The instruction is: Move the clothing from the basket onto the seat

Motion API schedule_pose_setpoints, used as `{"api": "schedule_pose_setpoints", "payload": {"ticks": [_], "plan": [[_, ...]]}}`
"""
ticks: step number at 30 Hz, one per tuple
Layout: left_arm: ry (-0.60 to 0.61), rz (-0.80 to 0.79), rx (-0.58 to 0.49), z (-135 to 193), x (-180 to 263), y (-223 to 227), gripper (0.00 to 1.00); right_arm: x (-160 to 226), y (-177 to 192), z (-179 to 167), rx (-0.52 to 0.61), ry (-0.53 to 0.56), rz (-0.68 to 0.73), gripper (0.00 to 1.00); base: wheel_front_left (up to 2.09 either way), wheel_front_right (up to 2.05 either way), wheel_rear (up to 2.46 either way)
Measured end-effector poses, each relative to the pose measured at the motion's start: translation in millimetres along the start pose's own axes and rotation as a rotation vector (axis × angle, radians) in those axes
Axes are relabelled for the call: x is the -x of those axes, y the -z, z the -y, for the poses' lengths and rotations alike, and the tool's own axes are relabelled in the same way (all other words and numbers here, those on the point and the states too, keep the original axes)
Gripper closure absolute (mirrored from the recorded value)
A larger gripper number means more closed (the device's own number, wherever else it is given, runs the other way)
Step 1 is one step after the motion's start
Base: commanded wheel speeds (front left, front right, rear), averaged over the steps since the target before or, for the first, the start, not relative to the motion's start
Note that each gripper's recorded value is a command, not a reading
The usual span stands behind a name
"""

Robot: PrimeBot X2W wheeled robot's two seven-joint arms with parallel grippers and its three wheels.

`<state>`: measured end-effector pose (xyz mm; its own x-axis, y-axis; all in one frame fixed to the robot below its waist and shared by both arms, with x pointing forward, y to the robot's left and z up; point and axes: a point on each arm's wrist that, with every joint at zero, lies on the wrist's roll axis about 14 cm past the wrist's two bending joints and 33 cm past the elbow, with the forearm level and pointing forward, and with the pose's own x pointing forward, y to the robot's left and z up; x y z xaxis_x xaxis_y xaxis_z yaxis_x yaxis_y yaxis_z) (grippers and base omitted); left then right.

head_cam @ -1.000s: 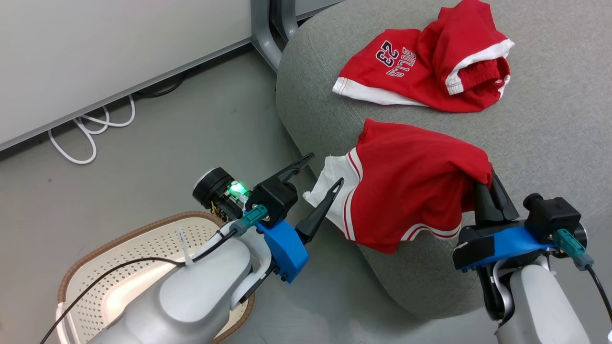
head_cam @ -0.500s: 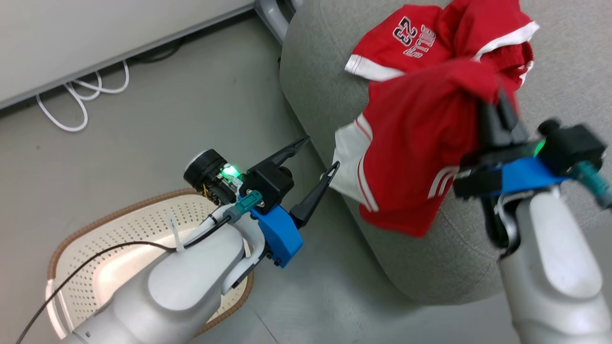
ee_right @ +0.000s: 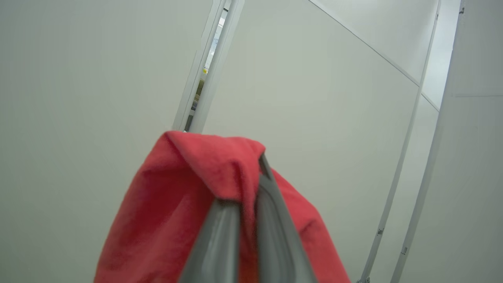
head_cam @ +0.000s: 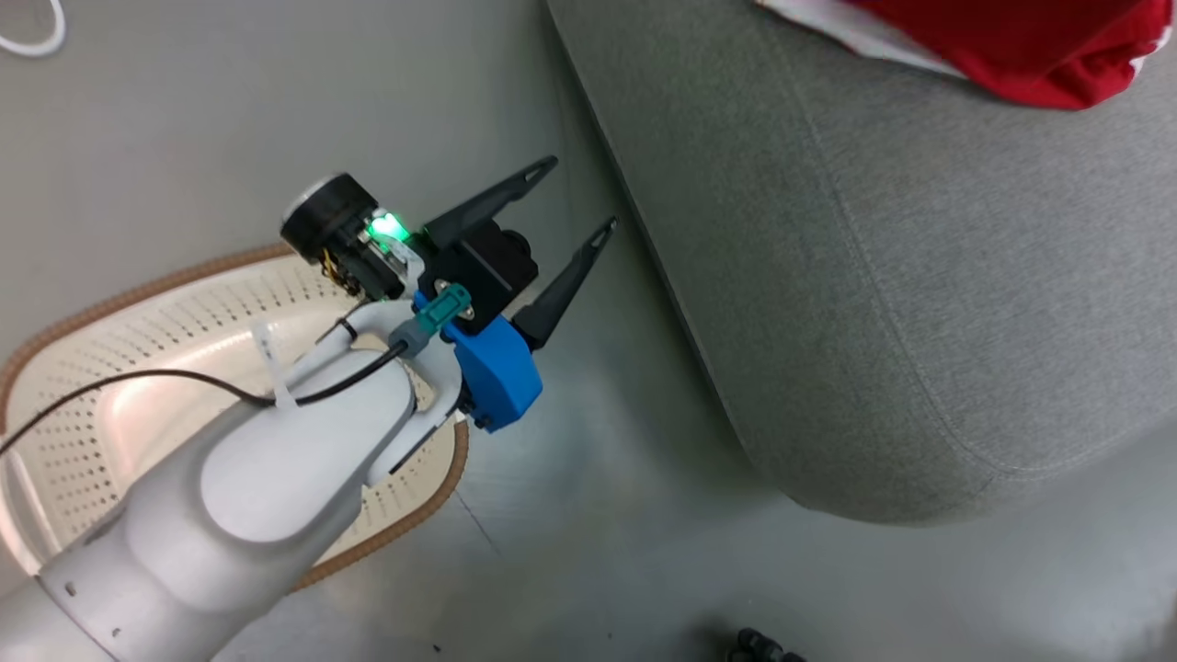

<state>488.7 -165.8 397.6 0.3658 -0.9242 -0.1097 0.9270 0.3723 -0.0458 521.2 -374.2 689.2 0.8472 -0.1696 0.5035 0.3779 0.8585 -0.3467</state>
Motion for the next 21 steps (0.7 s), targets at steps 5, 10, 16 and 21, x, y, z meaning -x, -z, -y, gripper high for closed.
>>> {"api": "schedule_pose_setpoints", "payload": {"ticks": [5, 10, 16, 21], "plan": [[0.012, -0.003, 0.019, -10, -7, 21, 0.0, -17, 8, 40, 0.129, 0.073, 0.005, 1.0, 0.0, 0.0, 0.0], [0.018, -0.01, 0.046, -16, -10, 43, 0.0, -14, 39, 74, 0.206, 0.139, -0.078, 1.0, 0.0, 0.0, 0.0], [0.017, -0.025, 0.075, -21, -10, 65, 0.0, 13, 104, 75, 0.234, 0.138, -0.261, 1.0, 0.0, 0.0, 0.0], [0.011, -0.038, 0.083, -22, -6, 72, 0.0, 51, 159, 62, 0.202, 0.137, -0.423, 1.0, 0.0, 0.0, 0.0]]}}
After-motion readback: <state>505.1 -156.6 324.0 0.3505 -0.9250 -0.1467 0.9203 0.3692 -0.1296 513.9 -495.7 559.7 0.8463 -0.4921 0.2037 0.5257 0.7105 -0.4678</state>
